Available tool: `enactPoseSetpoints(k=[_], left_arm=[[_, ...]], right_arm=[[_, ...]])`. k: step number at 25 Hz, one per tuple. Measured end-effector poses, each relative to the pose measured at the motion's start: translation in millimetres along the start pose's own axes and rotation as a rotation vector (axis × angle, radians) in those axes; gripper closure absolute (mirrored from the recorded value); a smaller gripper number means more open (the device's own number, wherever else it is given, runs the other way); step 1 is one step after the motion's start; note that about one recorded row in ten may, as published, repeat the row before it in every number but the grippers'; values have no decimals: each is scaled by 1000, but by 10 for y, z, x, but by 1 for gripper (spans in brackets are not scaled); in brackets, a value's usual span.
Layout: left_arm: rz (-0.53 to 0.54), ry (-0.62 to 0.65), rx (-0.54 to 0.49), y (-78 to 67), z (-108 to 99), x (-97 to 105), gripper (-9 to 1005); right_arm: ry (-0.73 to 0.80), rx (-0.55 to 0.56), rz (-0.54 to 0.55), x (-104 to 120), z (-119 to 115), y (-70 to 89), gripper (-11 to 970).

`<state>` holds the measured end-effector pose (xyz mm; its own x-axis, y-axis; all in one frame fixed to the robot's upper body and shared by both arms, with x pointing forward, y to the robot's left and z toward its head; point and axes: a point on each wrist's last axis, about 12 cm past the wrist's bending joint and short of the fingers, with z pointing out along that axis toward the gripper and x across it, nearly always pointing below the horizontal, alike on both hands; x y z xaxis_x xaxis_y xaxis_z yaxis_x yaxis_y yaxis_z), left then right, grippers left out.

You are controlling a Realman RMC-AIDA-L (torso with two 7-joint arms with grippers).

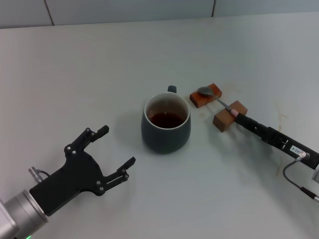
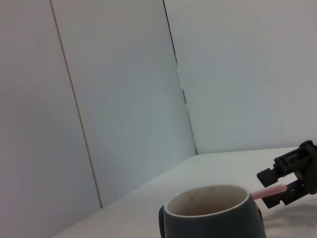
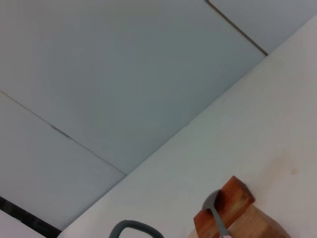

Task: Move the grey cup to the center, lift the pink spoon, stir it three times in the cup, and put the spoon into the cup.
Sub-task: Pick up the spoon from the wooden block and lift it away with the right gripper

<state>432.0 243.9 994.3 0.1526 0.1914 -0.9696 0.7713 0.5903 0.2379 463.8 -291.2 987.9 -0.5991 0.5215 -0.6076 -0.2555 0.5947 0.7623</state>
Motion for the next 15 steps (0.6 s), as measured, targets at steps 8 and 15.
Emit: enactPoseSetpoints(k=[8,15], left_arm=[[0,3,3,-12,-9,5,130],[2,8,2,-10,-18,11,133]], right_arm=[[1,5,2,1,-1,-7,427],[2,14,-2,4,4,-15,596]])
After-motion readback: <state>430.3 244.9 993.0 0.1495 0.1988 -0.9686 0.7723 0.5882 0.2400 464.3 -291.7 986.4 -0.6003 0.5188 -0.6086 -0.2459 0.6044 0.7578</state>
